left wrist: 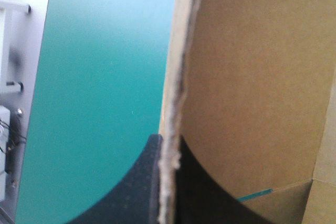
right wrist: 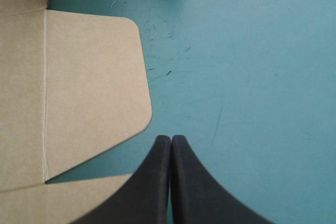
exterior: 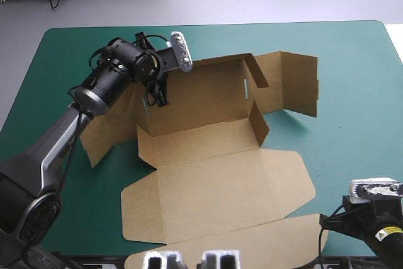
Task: Fold the box
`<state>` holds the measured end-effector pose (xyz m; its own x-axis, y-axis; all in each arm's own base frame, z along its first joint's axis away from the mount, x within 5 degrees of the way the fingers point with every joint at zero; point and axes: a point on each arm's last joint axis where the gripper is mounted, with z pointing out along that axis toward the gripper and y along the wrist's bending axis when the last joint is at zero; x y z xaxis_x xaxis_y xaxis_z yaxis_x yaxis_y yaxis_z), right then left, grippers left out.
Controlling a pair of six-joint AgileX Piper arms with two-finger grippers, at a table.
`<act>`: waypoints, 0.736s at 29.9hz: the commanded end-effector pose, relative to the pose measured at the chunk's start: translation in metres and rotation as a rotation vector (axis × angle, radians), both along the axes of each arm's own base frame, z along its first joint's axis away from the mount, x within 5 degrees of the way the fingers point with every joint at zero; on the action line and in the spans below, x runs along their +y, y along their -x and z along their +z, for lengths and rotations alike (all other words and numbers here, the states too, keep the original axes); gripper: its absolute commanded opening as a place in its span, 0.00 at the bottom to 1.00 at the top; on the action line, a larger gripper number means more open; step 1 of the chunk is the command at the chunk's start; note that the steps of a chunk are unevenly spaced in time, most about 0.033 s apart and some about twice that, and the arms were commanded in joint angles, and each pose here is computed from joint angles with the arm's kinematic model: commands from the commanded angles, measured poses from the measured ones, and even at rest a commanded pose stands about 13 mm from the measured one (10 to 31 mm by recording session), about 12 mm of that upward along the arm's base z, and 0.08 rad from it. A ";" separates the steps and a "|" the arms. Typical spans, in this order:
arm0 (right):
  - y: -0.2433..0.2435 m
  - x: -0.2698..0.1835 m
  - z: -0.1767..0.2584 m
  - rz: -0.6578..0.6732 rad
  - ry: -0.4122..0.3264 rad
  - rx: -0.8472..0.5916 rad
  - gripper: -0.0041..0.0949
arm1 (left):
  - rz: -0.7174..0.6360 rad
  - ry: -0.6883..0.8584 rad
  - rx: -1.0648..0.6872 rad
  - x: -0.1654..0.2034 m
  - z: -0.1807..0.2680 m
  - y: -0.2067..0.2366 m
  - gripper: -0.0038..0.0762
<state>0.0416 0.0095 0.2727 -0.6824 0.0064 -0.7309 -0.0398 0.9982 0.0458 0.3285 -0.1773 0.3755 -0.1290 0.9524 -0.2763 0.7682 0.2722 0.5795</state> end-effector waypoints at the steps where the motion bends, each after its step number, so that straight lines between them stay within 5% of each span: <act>1: -0.003 -0.001 0.017 -0.007 0.023 -0.089 0.03 | -0.104 0.083 -0.175 -0.023 0.042 0.029 0.04; 11: 0.012 -0.005 0.078 -0.044 0.115 -0.290 0.03 | -0.260 0.109 -0.319 -0.061 0.048 0.068 0.04; 22: -0.031 -0.007 0.141 -0.045 0.019 -0.305 0.03 | -0.256 0.164 -0.438 -0.043 0.001 0.084 0.04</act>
